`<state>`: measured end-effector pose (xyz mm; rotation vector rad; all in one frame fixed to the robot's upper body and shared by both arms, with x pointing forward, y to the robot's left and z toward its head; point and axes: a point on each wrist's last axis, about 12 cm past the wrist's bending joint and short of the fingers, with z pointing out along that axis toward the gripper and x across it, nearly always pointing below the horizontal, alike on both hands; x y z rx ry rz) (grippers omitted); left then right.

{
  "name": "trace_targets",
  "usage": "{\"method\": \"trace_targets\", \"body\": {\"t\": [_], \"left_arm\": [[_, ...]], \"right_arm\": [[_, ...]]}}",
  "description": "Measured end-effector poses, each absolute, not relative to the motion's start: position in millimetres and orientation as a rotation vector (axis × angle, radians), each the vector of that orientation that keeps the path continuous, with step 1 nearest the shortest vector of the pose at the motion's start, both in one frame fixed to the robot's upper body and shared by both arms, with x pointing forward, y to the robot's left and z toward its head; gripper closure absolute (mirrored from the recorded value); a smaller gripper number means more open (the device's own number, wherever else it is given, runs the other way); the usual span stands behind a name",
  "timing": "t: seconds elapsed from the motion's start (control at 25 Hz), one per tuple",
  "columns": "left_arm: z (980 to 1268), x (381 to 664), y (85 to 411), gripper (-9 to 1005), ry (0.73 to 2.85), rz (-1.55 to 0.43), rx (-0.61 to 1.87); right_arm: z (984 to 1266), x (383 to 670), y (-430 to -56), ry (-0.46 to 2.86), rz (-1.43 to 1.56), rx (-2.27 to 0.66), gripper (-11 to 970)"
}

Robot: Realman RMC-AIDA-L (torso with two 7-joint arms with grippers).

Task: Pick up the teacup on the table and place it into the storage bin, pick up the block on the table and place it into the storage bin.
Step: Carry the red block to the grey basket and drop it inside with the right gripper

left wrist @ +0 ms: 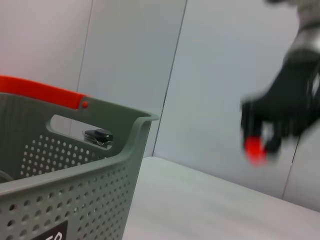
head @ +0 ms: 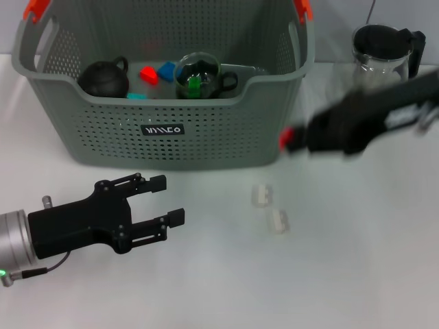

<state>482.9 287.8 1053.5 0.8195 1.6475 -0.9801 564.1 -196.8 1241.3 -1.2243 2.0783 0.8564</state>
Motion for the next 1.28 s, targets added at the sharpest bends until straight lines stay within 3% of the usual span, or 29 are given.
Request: {"method": "trace_targets", "body": {"t": [0.08, 0.32, 0.68, 0.84, 1.0, 1.28], "left_arm": [[1054, 483, 287, 271, 1.646, -0.981, 0.821], [1055, 485, 286, 271, 1.640, -0.985, 0.826], [1055, 485, 285, 271, 1.640, -0.988, 0.825], [1055, 486, 284, 271, 1.639, -0.988, 0.826], [1054, 485, 283, 271, 1.640, -0.990, 0.824], [1054, 485, 283, 271, 1.642, -0.990, 0.820]], "right_arm": [[1271, 565, -218, 1.823, 0.986, -1.100, 758], [1288, 582, -221, 1.599, 0.964, -0.926, 758], [1271, 656, -143, 1.940, 0.620, -0.880, 759], [1249, 684, -105, 2.047, 0.506, -0.928, 758], [1233, 695, -84, 2.076, 0.434, -0.950, 759], [1225, 696, -82, 2.089, 0.408, -0.971, 749]]}}
